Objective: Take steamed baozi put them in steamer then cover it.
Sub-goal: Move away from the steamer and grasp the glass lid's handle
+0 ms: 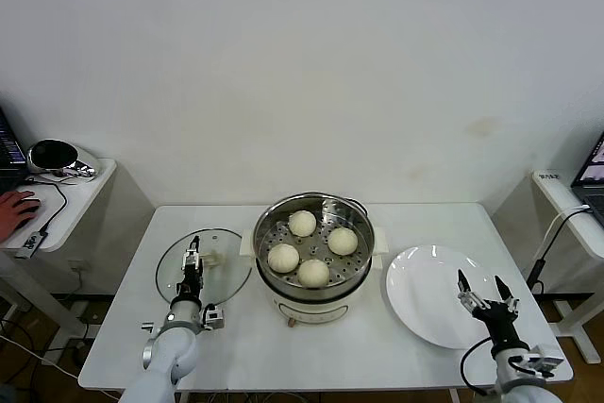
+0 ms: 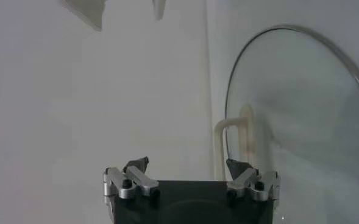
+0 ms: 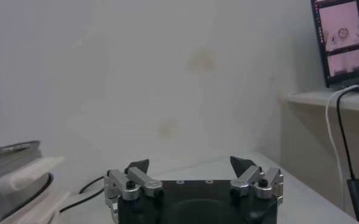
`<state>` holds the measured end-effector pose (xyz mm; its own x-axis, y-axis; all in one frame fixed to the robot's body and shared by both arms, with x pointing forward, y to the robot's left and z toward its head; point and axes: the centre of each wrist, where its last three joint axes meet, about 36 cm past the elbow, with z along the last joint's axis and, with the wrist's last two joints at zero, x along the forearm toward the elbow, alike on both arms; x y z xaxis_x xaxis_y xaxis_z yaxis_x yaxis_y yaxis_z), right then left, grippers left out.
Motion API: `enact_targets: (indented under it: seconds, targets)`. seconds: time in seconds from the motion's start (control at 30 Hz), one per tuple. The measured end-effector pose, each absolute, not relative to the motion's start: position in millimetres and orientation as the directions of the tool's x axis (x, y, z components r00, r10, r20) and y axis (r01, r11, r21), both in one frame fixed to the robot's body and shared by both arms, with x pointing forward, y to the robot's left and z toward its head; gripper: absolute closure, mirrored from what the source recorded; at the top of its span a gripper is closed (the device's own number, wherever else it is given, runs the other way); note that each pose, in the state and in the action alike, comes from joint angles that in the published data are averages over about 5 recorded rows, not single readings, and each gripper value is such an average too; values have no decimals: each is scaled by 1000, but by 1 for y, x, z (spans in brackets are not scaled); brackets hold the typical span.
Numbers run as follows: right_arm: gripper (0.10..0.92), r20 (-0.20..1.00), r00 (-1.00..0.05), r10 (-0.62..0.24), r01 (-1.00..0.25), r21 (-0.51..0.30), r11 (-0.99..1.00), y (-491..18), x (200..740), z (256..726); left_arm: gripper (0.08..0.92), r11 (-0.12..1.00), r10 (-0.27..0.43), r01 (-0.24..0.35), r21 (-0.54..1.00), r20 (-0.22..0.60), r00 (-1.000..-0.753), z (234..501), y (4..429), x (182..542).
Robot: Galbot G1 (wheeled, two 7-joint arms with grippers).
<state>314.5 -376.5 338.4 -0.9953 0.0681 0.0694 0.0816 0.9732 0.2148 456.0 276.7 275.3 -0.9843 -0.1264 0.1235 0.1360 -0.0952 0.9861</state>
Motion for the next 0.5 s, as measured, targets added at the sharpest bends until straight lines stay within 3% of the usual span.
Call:
enact_targets:
  seconds: [0.5]
  targets:
    - [200,82,-994,73,89,212,973,-374,311,332,177,-87,-156,134,987,119,-981,267,278,479]
